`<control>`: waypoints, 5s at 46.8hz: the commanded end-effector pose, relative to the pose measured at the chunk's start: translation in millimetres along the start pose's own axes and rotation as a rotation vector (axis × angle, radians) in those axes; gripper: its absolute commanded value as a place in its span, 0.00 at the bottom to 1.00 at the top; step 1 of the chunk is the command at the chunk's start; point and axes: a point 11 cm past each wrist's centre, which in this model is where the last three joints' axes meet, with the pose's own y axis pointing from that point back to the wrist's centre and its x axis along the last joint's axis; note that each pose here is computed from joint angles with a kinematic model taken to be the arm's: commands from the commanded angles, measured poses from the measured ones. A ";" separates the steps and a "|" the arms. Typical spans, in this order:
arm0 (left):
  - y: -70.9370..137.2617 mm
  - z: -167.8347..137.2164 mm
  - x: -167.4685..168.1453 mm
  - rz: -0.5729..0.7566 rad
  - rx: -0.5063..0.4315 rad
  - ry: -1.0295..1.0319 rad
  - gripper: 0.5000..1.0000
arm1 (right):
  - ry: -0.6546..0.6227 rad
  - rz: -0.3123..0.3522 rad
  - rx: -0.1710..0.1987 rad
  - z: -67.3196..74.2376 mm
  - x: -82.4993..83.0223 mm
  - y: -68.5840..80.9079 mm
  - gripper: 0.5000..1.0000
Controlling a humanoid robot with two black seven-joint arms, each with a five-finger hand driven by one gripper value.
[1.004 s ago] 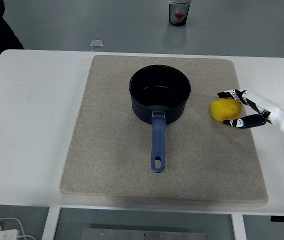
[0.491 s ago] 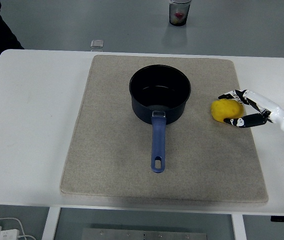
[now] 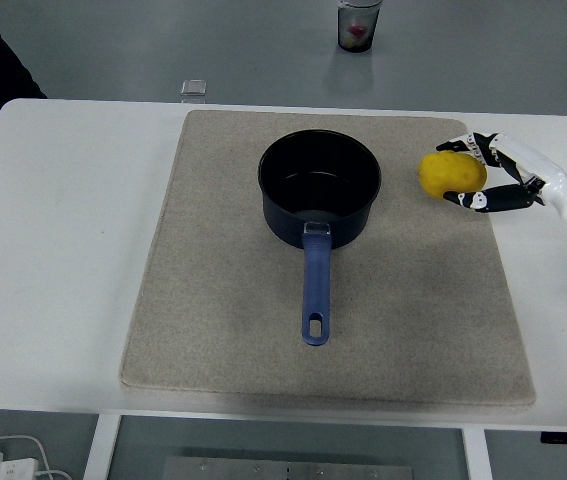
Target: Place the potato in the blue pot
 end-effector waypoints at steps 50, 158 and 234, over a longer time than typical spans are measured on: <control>0.0 0.1 0.5 0.002 0.000 0.000 0.99 | 0.005 -0.119 0.177 -86.3 -44.8 -103.1 0.00; 0.0 0.1 0.5 0.002 0.000 0.000 0.99 | -0.050 -0.153 0.170 -85.9 -105.6 -129.9 0.79; 0.0 0.1 0.0 0.000 0.000 0.000 0.99 | -0.906 0.479 -0.079 -32.0 -8.7 -113.9 0.84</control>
